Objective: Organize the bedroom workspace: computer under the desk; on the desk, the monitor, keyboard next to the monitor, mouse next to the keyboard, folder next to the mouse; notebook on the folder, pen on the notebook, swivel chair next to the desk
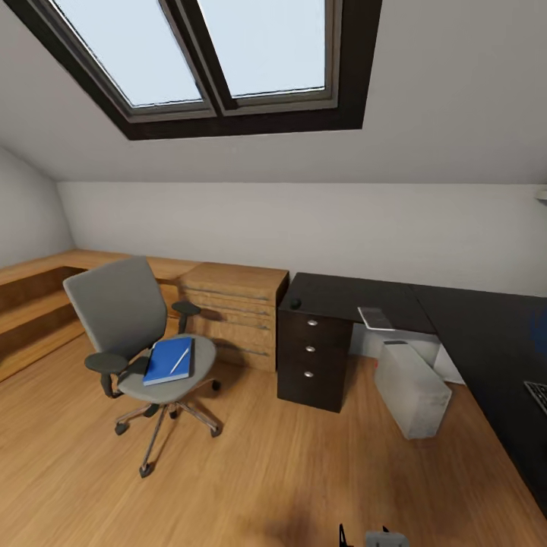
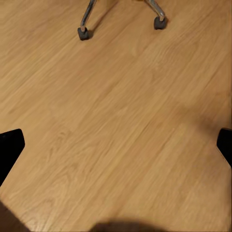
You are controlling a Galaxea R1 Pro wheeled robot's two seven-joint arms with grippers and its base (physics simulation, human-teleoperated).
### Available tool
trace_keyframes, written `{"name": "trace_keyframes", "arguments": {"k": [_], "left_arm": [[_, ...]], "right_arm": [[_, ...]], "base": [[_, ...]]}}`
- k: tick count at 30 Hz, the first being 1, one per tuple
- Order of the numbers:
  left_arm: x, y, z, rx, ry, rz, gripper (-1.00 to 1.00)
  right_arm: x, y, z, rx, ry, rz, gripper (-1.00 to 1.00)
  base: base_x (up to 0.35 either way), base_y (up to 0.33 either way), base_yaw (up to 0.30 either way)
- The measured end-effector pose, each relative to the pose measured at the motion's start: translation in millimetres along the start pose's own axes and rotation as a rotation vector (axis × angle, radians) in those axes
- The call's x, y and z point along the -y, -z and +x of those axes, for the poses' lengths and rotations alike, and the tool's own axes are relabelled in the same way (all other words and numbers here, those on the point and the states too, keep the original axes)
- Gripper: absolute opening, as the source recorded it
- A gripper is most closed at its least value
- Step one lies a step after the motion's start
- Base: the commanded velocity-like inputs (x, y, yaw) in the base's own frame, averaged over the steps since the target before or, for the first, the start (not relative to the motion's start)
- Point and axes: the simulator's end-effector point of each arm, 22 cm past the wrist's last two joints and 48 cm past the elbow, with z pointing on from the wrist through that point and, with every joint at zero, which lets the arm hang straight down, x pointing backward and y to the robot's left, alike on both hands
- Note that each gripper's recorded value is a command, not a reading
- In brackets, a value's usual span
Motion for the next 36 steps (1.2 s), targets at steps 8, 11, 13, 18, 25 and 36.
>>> {"name": "trace_keyframes", "arguments": {"k": [8, 11, 13, 18, 25, 36], "left_arm": [[0.6, 9.1, -9.5, -0.001, 0.0, 0.001, 1.0], [0.8, 12.4, -12.9, -0.001, 0.0, 0.001, 1.0], [0.6, 14.6, -15.3, -0.001, 0.0, 0.001, 1.0], [0.8, 20.1, -20.9, -0.001, 0.0, 0.001, 1.0], [0.6, 27.3, -28.8, -0.001, -0.001, 0.001, 1.0], [2.2, 39.7, -42.0, 0.001, 0.005, 0.003, 1.0]], "right_arm": [[1.1, 5.9, -11.6, 0.0, 0.0, 0.0, 1.0], [1.5, 8.0, -16.1, 0.0, 0.0, 0.0, 1.0], [1.8, 9.4, -18.9, 0.0, 0.0, 0.0, 1.0], [2.4, 13.2, -25.6, -0.001, 0.0, 0.0, 1.0], [3.3, 18.0, -34.7, -0.002, 0.0, 0.0, 1.0], [5.0, 26.2, -49.3, 0.001, 0.001, 0.0, 1.0]], "base": [[0.326, -0.099, 0.0], [0.326, -0.105, 0.0], [0.326, -0.105, 0.0], [0.317, -0.075, 0.0], [0.108, -0.012, 0.0], [-0.013, 0.0, 0.0]]}}
